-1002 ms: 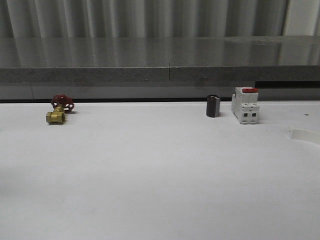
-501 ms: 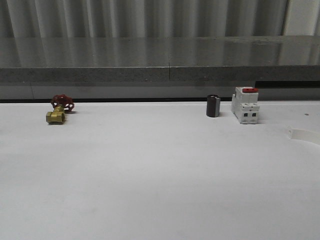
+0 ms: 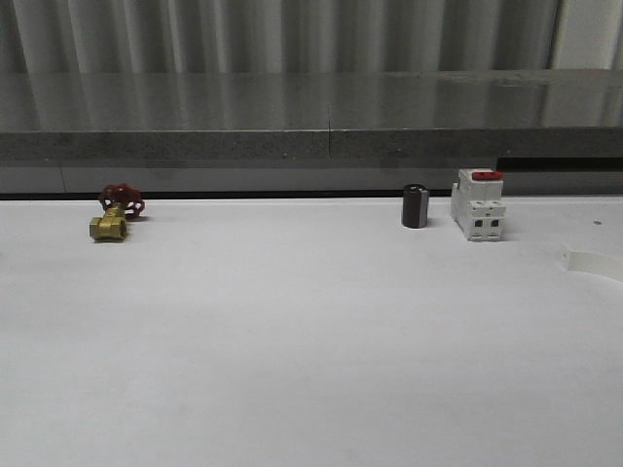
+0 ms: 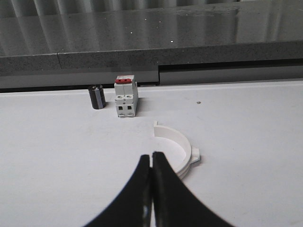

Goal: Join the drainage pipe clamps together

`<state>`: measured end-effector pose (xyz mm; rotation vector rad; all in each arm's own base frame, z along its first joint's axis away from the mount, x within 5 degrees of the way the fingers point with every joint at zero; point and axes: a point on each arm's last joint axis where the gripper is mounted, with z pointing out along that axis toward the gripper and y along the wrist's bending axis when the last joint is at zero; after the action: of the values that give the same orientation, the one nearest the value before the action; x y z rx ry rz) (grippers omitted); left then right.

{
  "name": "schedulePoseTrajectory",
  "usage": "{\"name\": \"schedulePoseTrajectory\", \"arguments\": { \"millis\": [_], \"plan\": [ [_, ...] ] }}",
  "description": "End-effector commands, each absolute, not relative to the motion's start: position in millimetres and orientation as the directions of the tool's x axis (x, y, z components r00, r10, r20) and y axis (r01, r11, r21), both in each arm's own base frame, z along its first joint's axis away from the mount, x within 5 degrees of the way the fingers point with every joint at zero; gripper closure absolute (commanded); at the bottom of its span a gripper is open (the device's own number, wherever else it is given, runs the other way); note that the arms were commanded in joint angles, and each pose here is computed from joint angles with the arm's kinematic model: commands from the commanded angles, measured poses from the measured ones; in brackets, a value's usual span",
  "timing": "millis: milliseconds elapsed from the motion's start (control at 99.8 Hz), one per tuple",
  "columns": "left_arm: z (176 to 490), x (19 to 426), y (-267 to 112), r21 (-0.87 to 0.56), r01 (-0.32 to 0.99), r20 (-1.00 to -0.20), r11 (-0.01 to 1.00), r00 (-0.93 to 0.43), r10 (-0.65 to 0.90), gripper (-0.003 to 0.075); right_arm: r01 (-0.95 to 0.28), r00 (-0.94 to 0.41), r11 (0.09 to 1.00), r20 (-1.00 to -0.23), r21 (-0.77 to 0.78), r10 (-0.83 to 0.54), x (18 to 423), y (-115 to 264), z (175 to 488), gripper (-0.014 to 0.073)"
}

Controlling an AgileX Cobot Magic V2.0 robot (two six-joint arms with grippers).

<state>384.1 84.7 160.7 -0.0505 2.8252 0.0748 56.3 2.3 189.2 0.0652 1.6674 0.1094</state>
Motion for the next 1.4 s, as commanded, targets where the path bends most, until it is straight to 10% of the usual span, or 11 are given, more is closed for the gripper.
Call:
{"name": "schedulePoseTrajectory", "arguments": {
  "millis": [0,411,721,1052,1392],
  "plan": [
    [183.5,390.5,86.3,0.062,-0.048,-0.399,0.997,-0.917,-0.019,0.0195,-0.028,0.013,0.996,-0.996,0.089,0.089,54.5,1.7,202.6,0.0713],
    [171.9,393.1,88.0,0.077,-0.036,-0.381,0.996,-0.925,-0.004,0.0223,-0.028,0.013,0.996,-0.996,0.089,0.089,54.5,1.7,202.6,0.0713],
    [182.7,389.4,87.6,0.084,-0.032,-0.383,0.996,-0.924,0.002,0.0741,-0.028,0.013,0.996,-0.996,0.089,0.089,54.5,1.7,202.6,0.0713],
    [243.5,363.7,48.1,-0.13,-0.155,-0.392,0.979,-0.899,-0.194,0.074,-0.028,0.013,0.996,-0.996,0.089,0.089,54.5,1.7,202.6,0.0713],
    [259.0,348.7,-77.1,-0.239,-0.044,-0.441,0.97,-0.885,-0.149,0.074,-0.028,0.013,0.996,-0.996,0.089,0.089,54.5,1.7,202.6,0.0713]
  ]
}}
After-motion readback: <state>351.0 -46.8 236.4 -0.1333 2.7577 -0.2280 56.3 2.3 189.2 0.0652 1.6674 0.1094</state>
